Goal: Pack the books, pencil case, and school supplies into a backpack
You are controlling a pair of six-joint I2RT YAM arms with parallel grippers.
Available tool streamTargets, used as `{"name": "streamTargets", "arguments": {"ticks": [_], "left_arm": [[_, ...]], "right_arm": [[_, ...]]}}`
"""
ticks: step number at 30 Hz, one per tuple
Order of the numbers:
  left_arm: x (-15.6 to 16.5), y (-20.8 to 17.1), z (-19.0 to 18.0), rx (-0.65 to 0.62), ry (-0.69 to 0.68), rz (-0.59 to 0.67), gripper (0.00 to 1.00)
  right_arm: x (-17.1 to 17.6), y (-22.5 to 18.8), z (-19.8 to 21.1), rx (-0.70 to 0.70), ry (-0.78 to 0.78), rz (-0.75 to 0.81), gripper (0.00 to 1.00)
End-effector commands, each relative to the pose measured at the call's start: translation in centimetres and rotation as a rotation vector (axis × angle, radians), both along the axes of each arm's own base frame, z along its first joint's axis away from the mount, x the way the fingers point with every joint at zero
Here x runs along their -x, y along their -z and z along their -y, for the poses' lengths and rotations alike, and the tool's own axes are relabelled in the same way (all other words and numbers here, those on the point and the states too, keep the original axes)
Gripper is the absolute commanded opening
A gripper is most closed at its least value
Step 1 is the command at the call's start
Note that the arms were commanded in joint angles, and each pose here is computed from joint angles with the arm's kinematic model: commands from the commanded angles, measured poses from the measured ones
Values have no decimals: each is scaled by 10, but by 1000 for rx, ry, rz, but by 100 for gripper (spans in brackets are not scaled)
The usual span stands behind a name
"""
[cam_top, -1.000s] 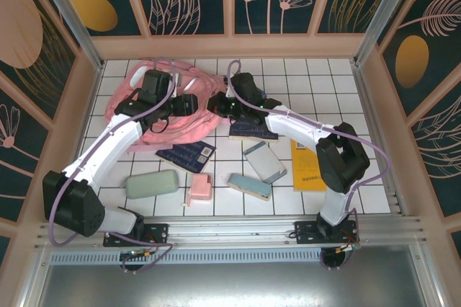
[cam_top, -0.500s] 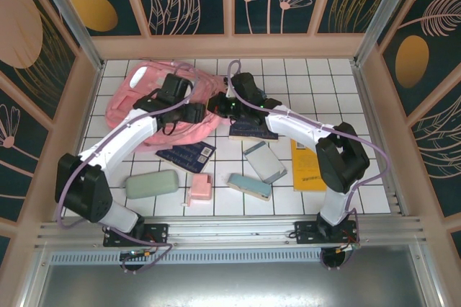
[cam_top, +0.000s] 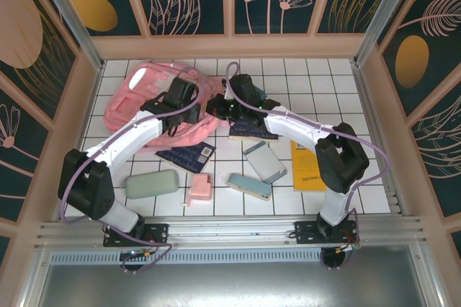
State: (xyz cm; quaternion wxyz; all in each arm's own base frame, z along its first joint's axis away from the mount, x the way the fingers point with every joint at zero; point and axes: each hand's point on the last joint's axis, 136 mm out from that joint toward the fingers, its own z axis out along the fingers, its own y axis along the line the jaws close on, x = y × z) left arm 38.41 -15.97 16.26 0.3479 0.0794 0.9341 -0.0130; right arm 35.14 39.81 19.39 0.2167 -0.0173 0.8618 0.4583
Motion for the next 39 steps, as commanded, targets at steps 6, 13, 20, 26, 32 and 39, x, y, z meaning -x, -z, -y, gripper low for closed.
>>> {"name": "streamTargets", "arguments": {"ticks": [6, 13, 20, 26, 32, 39], "left_arm": [[7, 9, -7, 70, 25, -29, 3], [3, -32, -5, 118, 48, 108, 0], [-3, -85, -1, 180, 61, 255, 0], [-2, -110, 9, 217, 123, 295, 0], [-6, -121, 13, 277, 104, 317, 0], [-20, -129, 28, 435, 34, 284, 0]], "right_arm": [[6, -79, -26, -172, -74, 142, 0], [4, -57, -16, -99, -46, 148, 9], [12, -68, 17, 29, -21, 303, 76], [20, -94, 58, 172, 33, 513, 68], [79, -86, 57, 281, -129, 895, 71], [89, -18, 69, 367, 19, 748, 54]]}}
